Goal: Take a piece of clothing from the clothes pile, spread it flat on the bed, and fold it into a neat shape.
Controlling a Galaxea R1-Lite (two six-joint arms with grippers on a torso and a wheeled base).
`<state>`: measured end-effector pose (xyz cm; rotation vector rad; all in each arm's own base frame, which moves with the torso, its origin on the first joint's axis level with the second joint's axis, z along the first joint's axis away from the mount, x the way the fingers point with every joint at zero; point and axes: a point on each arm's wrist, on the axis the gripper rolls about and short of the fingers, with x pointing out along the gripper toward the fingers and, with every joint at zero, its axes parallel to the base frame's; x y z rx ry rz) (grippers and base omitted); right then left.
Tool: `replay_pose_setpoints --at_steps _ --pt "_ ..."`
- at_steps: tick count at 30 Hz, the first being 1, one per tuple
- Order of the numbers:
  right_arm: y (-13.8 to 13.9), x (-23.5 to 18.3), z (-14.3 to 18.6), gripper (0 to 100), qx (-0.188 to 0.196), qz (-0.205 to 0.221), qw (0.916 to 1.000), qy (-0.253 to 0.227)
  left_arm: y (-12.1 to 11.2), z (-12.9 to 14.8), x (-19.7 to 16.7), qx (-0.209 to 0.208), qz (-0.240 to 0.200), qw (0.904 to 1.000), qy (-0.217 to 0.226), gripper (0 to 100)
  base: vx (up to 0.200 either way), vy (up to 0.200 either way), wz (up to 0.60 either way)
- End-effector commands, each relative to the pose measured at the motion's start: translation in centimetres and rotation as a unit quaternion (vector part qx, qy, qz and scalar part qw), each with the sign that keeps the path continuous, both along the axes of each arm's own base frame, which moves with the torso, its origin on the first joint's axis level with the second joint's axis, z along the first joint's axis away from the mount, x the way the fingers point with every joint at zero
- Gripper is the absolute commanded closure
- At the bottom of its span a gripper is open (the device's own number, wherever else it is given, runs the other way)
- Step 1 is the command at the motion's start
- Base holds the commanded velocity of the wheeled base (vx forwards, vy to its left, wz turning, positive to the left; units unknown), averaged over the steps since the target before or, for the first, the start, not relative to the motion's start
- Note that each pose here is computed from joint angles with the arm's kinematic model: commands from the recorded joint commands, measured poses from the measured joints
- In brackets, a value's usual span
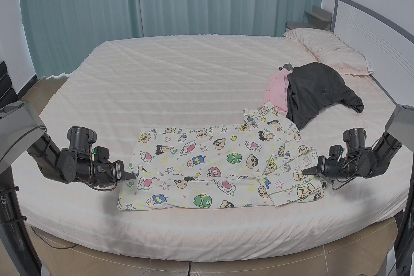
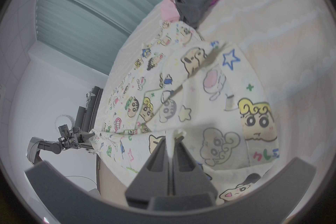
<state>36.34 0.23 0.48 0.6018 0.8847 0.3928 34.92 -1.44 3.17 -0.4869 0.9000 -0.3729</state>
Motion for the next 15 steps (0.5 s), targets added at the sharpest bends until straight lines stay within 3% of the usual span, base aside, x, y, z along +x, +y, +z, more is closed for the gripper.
replay_pose_setpoints --at_steps 1,9,15 --pt "-0.1 -0.8 1.4 100 0.003 0.001 0.9996 -0.030 -0.1 1.7 -0.9 0.000 -0.002 0.9999 -0.012 100 0.000 0.000 0.00" --pt "0.0 -1.1 1.8 100 0.004 -0.001 0.9952 -0.097 -0.1 3.4 -2.0 0.000 0.000 1.0000 -0.003 100 0.000 0.000 0.00" --pt "0.3 -0.6 2.3 100 0.002 0.001 0.9920 -0.126 0.1 2.9 -1.0 0.025 0.023 0.9994 -0.001 100 0.000 0.000 0.00"
